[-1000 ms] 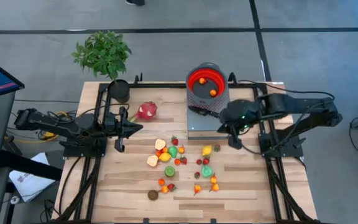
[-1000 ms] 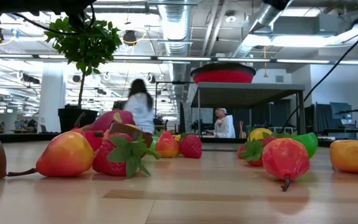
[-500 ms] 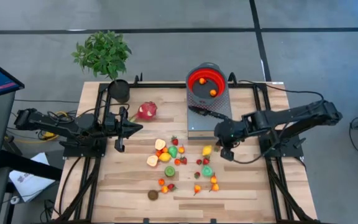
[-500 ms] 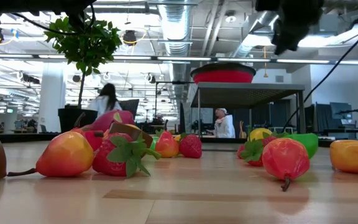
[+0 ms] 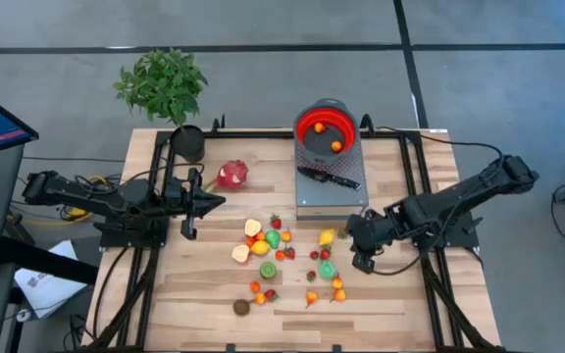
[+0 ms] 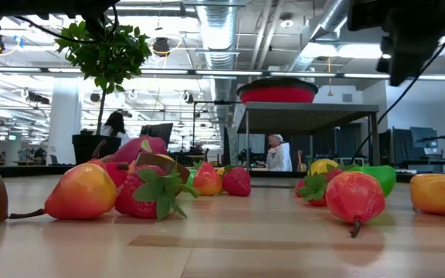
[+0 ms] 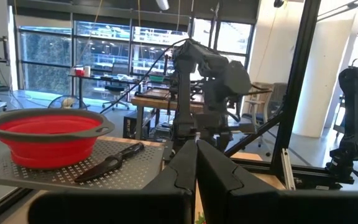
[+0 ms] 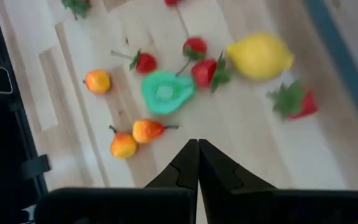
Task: Pick & Place Fruit
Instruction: Put the green pear into the red colander on the shelf
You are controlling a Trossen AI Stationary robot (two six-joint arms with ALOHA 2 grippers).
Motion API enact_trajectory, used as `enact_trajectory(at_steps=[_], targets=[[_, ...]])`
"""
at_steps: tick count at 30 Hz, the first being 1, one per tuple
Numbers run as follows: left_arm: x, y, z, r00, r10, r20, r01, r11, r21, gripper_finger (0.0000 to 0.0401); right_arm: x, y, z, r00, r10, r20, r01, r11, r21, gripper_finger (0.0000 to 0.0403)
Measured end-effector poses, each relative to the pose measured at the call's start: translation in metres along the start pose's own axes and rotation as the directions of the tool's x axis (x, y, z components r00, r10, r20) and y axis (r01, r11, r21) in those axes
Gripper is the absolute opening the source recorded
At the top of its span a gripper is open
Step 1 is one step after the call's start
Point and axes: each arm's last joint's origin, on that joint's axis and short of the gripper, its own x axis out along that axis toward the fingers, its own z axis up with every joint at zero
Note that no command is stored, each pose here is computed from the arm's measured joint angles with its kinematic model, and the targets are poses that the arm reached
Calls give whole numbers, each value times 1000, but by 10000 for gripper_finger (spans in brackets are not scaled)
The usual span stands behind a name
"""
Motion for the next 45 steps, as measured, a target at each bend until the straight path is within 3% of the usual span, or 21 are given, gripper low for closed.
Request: enact_trajectory(at_steps=[4, 13, 32, 36, 41, 45], targets=[[0, 0, 0, 1000, 0, 0, 0, 1000, 0, 3, 4, 4, -10, 1000, -5, -13, 6, 999, 38, 1], [0, 0, 0, 1000, 0, 0, 0, 1000, 0, 3, 16, -1, -25, 998, -55, -28, 55, 998, 6, 1], [0, 0, 0, 1000, 0, 0, 0, 1000, 0, 3, 20, 4, -21, 1000, -22, 5, 22, 1000, 4, 10], [0, 0, 0, 1000, 0, 0, 0, 1000, 0, 3, 31, 11, -16, 999, 10, 32, -10, 1000, 0, 62], [0, 0, 0, 1000, 0, 0, 0, 1000, 0, 3, 50, 15, -14, 1000, -6, 17, 6, 1000, 6, 170], [0, 0, 0, 1000, 0, 0, 0, 1000, 0, 3, 65, 15, -10, 1000, -25, 8, 23, 988, 154, 261]])
